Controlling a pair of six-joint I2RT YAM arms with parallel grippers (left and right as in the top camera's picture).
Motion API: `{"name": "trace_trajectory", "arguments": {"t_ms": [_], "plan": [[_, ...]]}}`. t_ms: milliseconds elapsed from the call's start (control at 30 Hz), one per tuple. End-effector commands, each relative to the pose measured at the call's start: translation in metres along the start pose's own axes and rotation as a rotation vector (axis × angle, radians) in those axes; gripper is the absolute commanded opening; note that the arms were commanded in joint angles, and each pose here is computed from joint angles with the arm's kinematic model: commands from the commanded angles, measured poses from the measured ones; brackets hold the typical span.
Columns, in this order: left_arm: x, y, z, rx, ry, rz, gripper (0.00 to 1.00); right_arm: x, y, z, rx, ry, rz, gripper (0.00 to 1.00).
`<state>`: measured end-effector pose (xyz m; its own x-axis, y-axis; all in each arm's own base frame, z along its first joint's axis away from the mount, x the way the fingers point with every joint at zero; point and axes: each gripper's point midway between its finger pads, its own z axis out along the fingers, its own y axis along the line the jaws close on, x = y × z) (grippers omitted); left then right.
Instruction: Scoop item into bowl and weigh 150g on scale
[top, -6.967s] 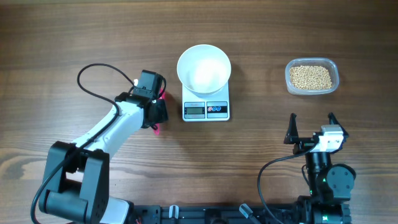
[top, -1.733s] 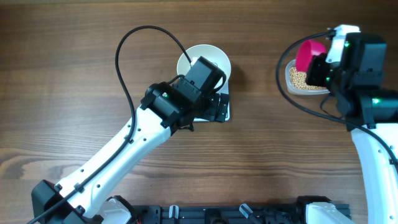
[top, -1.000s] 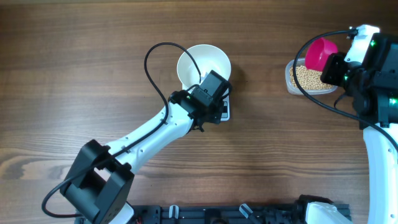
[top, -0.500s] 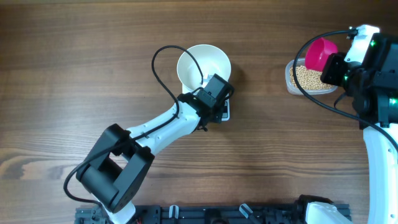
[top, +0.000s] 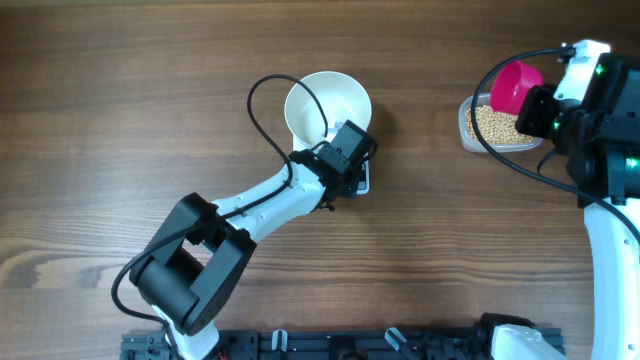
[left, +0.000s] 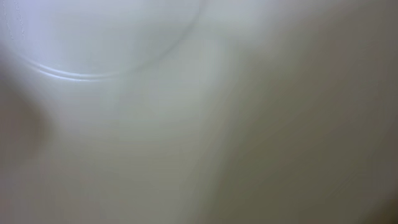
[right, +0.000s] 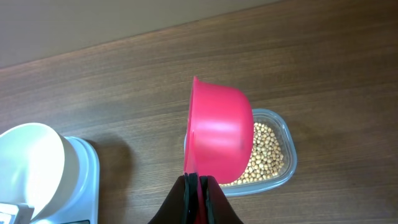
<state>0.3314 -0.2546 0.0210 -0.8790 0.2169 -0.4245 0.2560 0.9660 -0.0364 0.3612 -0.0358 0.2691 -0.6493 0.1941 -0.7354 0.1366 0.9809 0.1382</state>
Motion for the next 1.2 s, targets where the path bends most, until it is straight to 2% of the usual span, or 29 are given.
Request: {"name": "trace_trajectory", "arguments": {"t_ms": [0, 933, 1033, 1100, 1167], "plan": [[0.005, 0.007, 0.009, -0.027, 0.013, -0.008, 0.04, -0.007, 0.003, -0.003, -0.017, -0.015, -0.019, 0.04], [0.019, 0.011, 0.019, -0.050, 0.062, 0.002, 0.04, -0.003, 0.003, -0.003, -0.016, 0.001, -0.017, 0.04], [0.005, 0.009, -0.017, -0.022, 0.024, -0.036, 0.04, -0.003, 0.003, -0.003, -0.015, 0.000, -0.019, 0.04], [-0.016, 0.006, -0.057, 0.022, -0.069, -0.052, 0.04, -0.003, 0.003, -0.003, -0.015, 0.000, -0.020, 0.04], [-0.040, 0.007, -0.121, 0.088, -0.207, -0.076, 0.04, -0.003, 0.003, -0.003, -0.015, 0.000, -0.020, 0.04]]}}
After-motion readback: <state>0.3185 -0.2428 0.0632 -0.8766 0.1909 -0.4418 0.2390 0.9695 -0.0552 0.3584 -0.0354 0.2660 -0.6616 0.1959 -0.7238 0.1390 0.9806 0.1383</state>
